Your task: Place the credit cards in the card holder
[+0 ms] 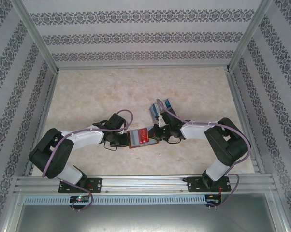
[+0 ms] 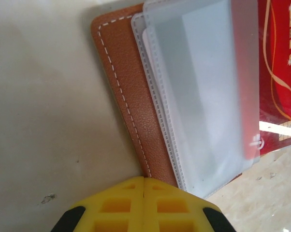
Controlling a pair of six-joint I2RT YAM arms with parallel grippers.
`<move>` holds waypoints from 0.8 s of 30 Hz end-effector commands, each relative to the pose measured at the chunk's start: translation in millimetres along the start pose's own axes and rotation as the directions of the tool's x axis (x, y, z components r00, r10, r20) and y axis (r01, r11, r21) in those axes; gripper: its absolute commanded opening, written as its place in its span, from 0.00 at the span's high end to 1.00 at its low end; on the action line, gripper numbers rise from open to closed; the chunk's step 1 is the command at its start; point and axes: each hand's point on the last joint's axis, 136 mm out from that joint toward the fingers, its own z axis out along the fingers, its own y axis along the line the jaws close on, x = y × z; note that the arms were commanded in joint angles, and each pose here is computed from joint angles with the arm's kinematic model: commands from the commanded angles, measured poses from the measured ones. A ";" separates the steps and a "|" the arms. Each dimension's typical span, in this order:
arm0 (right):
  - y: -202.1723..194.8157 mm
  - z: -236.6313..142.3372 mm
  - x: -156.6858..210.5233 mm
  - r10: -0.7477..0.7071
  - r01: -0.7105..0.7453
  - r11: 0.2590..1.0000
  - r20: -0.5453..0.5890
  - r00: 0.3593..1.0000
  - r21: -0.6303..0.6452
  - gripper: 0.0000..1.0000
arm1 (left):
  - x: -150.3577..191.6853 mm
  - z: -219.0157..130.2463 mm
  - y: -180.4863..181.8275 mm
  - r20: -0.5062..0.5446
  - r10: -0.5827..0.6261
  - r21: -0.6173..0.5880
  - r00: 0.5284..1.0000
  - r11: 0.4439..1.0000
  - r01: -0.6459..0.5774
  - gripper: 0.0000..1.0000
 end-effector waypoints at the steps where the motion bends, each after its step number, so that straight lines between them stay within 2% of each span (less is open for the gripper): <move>1: -4.8 10.1 5.0 0.018 -0.018 1.000 0.006 1.000 0.025 1.00 | 8.3 3.1 9.9 -0.021 0.008 -0.051 1.000 0.999 -0.009 1.00; 18: 26.1 49.7 31.7 -0.070 0.067 0.997 -0.138 0.988 -0.024 1.00 | 5.3 -1.8 8.1 -0.001 0.031 -0.049 1.000 0.998 -0.031 1.00; 24: 27.0 48.9 37.2 -0.119 0.120 0.993 -0.171 0.978 -0.009 0.99 | 4.9 -1.4 11.0 -0.009 0.044 -0.069 0.999 0.997 -0.044 1.00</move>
